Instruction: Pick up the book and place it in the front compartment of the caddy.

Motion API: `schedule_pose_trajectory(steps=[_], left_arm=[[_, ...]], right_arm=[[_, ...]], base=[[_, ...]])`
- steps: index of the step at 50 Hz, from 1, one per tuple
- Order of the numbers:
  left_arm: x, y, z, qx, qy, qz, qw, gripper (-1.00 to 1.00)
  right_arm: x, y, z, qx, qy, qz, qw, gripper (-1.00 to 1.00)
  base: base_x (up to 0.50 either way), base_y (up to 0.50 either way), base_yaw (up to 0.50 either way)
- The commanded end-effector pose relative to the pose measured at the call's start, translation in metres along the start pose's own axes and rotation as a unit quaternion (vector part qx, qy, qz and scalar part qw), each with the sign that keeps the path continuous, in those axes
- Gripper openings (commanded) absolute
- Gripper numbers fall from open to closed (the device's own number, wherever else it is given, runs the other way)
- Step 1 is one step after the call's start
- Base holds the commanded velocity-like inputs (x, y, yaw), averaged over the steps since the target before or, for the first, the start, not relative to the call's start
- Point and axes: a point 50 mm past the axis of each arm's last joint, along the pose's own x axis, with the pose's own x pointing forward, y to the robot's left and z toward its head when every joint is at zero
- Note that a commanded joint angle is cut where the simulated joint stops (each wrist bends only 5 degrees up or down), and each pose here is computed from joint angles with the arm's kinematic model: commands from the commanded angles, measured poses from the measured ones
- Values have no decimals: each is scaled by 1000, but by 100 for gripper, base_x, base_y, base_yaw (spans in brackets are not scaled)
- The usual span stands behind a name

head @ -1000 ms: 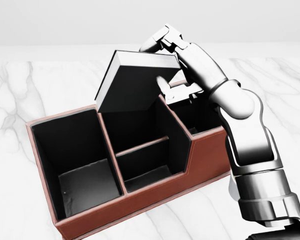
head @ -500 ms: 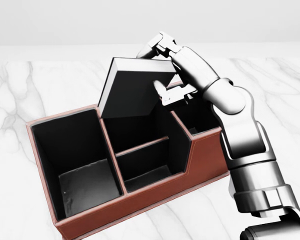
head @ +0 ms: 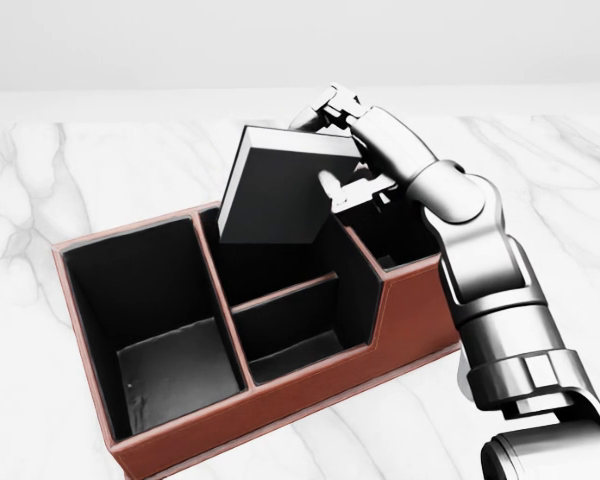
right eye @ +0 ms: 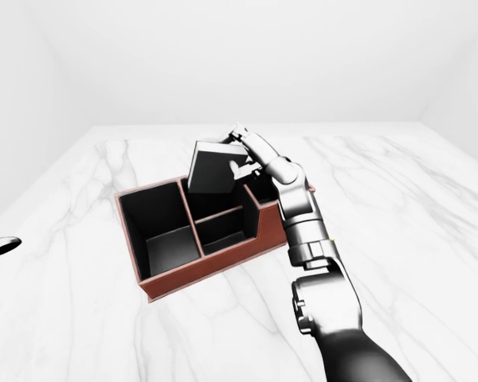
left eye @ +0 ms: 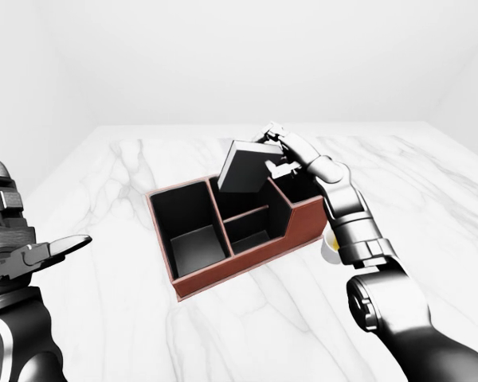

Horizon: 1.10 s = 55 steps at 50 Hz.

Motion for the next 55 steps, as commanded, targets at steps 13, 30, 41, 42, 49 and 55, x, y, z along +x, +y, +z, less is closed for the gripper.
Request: schedule_pose_trajectory(steps=[13, 30, 41, 42, 49, 55], left_arm=[[0, 0, 1, -1, -2, 0, 1000, 100], [0, 1, -3, 0, 5, 0, 1000, 100], [1, 1, 0, -1, 1, 0, 1000, 100], [1, 1, 0, 0, 1, 0, 1000, 100], [0, -1, -1, 2, 2, -4, 1000, 100], [0, 0, 0, 2, 0, -4, 1000, 100]], right_arm=[[12, -2, -5, 53, 27, -5, 998, -100], [22, 2, 0, 41, 47, 10, 998, -100], [31, 11, 6, 25, 62, 29, 997, -100], [31, 11, 5, 26, 64, 31, 997, -100], [33, 20, 5, 4, 72, 55, 996, -100], [33, 19, 5, 5, 74, 49, 996, -100]], base=[[0, 0, 0], [0, 0, 0], [0, 0, 0], [0, 0, 0], [0, 0, 0], [0, 0, 0]])
